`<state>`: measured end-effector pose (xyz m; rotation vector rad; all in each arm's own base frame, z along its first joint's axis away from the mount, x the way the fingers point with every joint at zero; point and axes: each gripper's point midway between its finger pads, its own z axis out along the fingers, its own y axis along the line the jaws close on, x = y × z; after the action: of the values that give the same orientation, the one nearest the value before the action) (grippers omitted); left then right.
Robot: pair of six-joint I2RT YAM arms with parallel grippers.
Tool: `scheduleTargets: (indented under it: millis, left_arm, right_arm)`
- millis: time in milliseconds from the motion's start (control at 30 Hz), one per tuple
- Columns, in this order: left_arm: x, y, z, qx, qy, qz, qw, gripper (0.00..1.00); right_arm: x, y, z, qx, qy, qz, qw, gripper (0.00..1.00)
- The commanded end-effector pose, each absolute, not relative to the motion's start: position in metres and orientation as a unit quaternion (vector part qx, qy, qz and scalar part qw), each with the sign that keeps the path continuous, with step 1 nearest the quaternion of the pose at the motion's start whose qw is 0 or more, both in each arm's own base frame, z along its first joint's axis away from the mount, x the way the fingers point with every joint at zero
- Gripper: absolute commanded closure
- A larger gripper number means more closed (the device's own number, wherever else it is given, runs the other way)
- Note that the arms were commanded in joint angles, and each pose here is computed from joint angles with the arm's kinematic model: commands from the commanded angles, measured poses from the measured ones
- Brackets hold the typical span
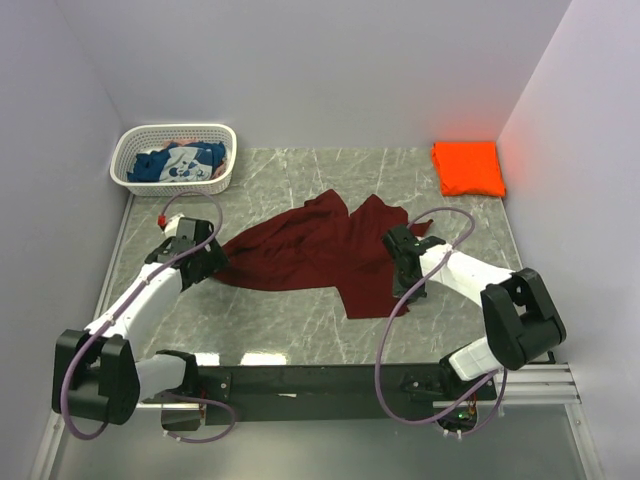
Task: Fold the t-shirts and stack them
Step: Flatten the tshirt out
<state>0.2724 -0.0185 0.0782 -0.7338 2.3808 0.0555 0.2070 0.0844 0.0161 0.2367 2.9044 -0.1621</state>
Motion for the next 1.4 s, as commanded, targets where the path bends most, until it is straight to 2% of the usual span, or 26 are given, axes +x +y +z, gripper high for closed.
scheduleTargets:
  millis: [0,167,200,233,333,800,1033,1300,1367]
  left_arm:
    - [0.276,-0.018,0.073,-0.335,0.888,-0.004,0.315,0.11]
    - [0.284,-0.011,0.069,-0.396,0.855,-0.045,0.332,0.17]
    - [0.283,-0.010,0.065,-0.402,0.852,-0.051,0.331,0.20]
    - [0.289,-0.010,0.067,-0.408,0.844,-0.060,0.342,0.30]
    - [0.297,-0.012,0.068,-0.411,0.837,-0.078,0.353,0.40]
    - [0.314,-0.005,0.041,-0.426,0.838,-0.050,0.337,0.42]
    - [0.316,-0.003,0.033,-0.430,0.841,-0.040,0.325,0.53]
    - [0.315,0.004,0.034,-0.439,0.835,-0.024,0.330,0.73]
    - [0.317,0.008,0.039,-0.443,0.832,-0.021,0.333,0.83]
  right_arm:
    - [0.219,0.080,0.035,0.071,0.985,-0.056,0.148,1.00]
    - [0.221,0.083,0.040,0.069,0.984,-0.032,0.158,1.00]
    - [0.221,0.084,0.040,0.068,0.985,-0.029,0.159,1.00]
    - [0.221,0.084,0.040,0.068,0.984,-0.025,0.161,1.00]
    - [0.220,0.085,0.040,0.066,0.985,-0.016,0.160,1.00]
    - [0.215,0.083,0.038,0.065,0.985,-0.002,0.162,1.00]
    - [0.215,0.079,0.040,0.072,0.984,-0.005,0.165,1.00]
    - [0.218,0.075,0.043,0.083,0.982,-0.002,0.169,1.00]
    - [0.222,0.071,0.046,0.098,0.980,0.006,0.174,1.00]
